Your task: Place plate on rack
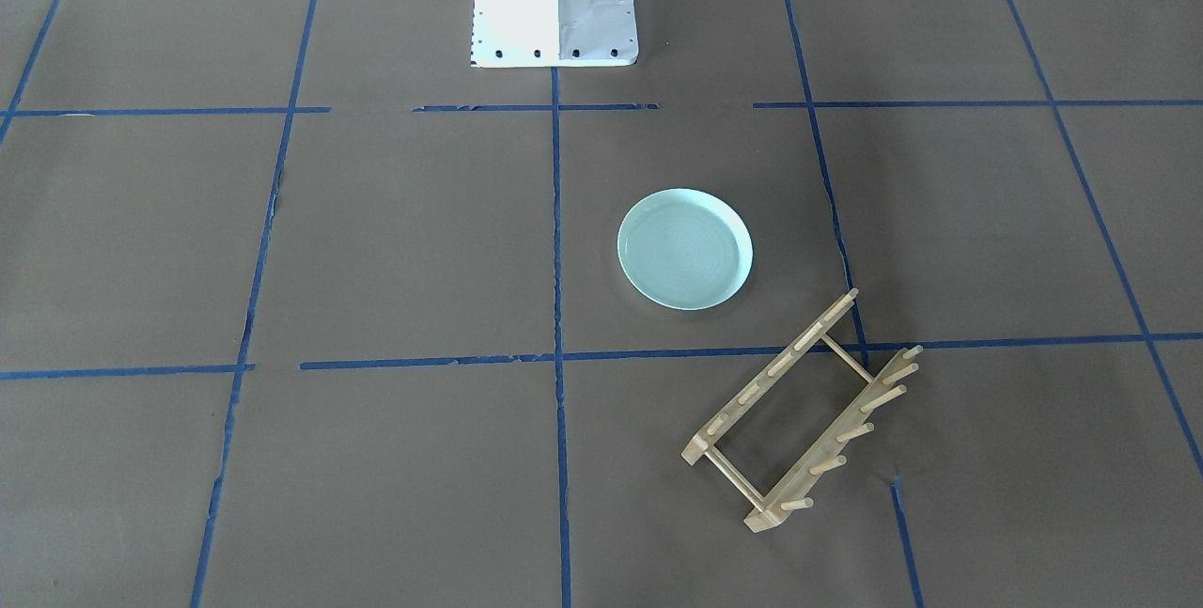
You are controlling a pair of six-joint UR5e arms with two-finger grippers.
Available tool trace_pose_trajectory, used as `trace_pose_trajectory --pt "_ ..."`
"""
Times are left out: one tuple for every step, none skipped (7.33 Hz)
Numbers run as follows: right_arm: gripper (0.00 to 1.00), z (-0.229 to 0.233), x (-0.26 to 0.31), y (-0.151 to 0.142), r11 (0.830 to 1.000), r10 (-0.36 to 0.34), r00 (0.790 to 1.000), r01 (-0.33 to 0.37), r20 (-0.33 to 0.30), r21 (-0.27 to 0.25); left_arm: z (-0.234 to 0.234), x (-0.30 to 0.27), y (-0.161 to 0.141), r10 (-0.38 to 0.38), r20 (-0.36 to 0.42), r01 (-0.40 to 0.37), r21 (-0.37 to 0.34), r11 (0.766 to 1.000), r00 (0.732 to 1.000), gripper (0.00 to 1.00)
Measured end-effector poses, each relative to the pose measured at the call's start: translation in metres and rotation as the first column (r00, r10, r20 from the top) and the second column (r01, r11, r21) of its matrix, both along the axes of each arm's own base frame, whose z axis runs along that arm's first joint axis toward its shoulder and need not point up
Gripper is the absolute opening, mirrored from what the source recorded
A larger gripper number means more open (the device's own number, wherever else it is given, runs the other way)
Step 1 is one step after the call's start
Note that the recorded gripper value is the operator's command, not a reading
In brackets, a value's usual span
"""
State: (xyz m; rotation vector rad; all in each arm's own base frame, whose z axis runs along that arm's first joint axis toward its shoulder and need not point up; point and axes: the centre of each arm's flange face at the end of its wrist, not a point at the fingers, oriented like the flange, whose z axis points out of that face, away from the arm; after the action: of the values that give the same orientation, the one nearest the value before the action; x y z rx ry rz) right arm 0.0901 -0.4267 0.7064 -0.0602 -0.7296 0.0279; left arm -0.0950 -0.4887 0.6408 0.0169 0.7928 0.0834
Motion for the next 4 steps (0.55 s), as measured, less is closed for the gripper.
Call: trace_pose_trajectory --pt "1.00 0.000 0.000 0.000 1.000 0.000 1.000 0.000 0.000 0.000 -0.002 -0.001 0.000 0.000 0.001 0.000 0.003 1.000 1.000 1.00" --pt "1.00 0.000 0.000 0.000 1.000 0.000 1.000 0.000 0.000 0.000 -0.005 -0.001 -0.001 0.000 0.000 0.000 0.007 1.000 1.000 1.00" --pt "1.00 0.000 0.000 0.000 1.000 0.000 1.000 0.000 0.000 0.000 -0.010 -0.002 -0.001 -0.003 0.000 0.003 0.012 1.000 1.000 1.00" --pt "1.00 0.000 0.000 0.000 1.000 0.000 1.000 0.000 0.000 0.000 -0.016 -0.003 0.001 -0.008 0.000 0.008 0.022 1.000 1.000 1.00"
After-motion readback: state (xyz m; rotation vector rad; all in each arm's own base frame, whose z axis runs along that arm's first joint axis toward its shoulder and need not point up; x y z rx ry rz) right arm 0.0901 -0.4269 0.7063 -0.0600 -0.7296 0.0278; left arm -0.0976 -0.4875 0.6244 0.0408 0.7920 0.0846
